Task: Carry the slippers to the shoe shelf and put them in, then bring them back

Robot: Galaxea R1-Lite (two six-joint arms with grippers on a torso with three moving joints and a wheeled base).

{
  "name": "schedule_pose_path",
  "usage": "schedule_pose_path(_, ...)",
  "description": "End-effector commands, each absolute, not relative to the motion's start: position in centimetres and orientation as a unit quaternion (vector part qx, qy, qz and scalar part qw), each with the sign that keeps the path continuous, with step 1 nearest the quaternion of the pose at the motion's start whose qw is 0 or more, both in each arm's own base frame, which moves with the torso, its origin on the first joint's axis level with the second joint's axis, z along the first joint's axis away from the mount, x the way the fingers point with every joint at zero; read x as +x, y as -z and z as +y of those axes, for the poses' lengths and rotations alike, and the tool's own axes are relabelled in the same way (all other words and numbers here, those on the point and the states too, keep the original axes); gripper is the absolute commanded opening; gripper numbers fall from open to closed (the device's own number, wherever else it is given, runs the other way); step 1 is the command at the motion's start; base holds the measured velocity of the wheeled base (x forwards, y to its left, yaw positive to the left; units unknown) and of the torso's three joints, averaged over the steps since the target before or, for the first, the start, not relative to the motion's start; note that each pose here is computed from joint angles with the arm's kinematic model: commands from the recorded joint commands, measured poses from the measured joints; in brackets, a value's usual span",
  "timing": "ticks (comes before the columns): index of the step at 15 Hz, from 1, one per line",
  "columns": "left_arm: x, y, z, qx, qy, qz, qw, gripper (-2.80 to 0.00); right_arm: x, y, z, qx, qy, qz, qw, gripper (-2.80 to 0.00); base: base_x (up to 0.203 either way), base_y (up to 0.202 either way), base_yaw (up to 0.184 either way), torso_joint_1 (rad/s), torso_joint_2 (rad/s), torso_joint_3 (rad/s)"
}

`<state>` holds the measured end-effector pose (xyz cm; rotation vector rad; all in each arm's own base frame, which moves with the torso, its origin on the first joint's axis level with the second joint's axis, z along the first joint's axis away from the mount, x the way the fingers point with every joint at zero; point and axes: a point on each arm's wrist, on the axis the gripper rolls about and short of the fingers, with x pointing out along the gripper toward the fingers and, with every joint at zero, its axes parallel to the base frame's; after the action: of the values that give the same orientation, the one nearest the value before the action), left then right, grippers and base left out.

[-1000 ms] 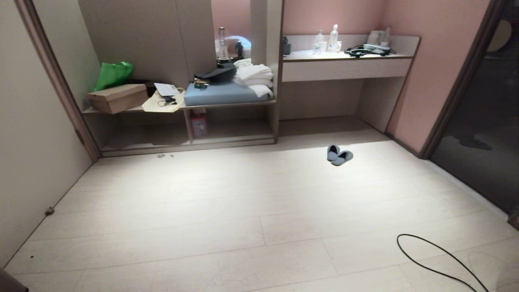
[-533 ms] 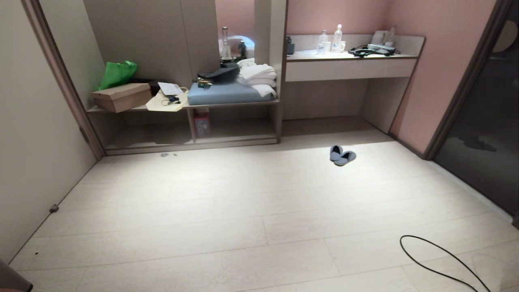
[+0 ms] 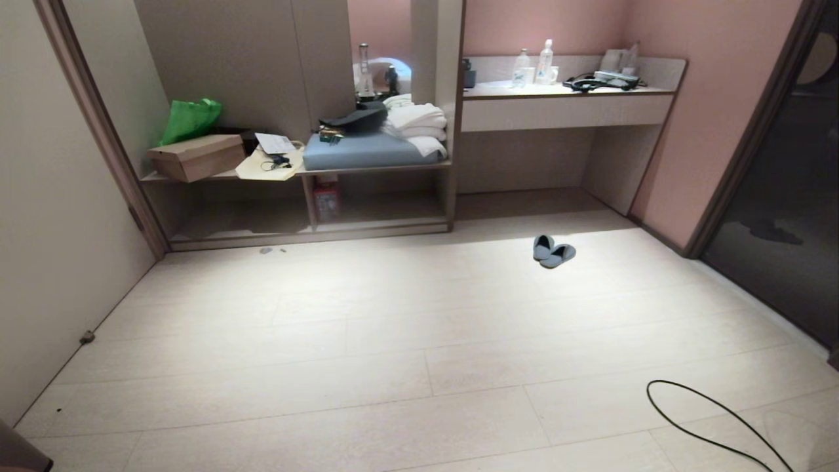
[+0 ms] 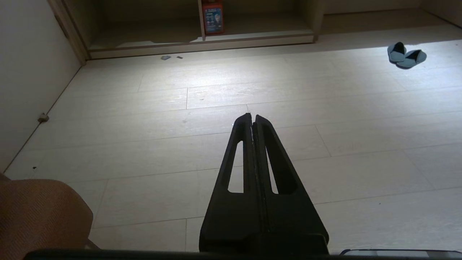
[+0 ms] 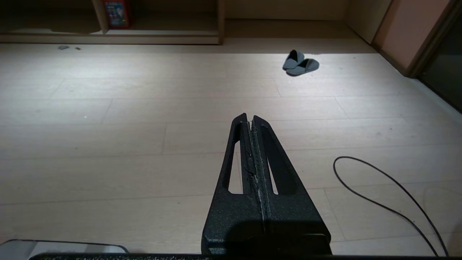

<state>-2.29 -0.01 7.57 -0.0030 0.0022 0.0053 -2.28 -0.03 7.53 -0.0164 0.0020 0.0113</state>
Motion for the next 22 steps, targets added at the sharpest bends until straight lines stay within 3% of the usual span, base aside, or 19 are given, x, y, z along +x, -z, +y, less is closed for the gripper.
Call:
schedule_pose_path(1,-2.28,-7.58,-0.01,-0.002,-0.003,0.001,1.000,-2.80,-2.27,-7.54,-0.03,-0.008,-0.006,0.001,1.000,-2.80,0.000,0.000,0.000,0.000,0.00,0.000)
schedule_pose_path(22,-2.28,-7.56,-0.01,-0.002,-0.003,0.002,1.000,-2.80,-2.27,-7.54,-0.03,-0.006,-0.006,0.001,1.000,-2.80,0.000,0.000,0.000,0.000,0.00,0.000)
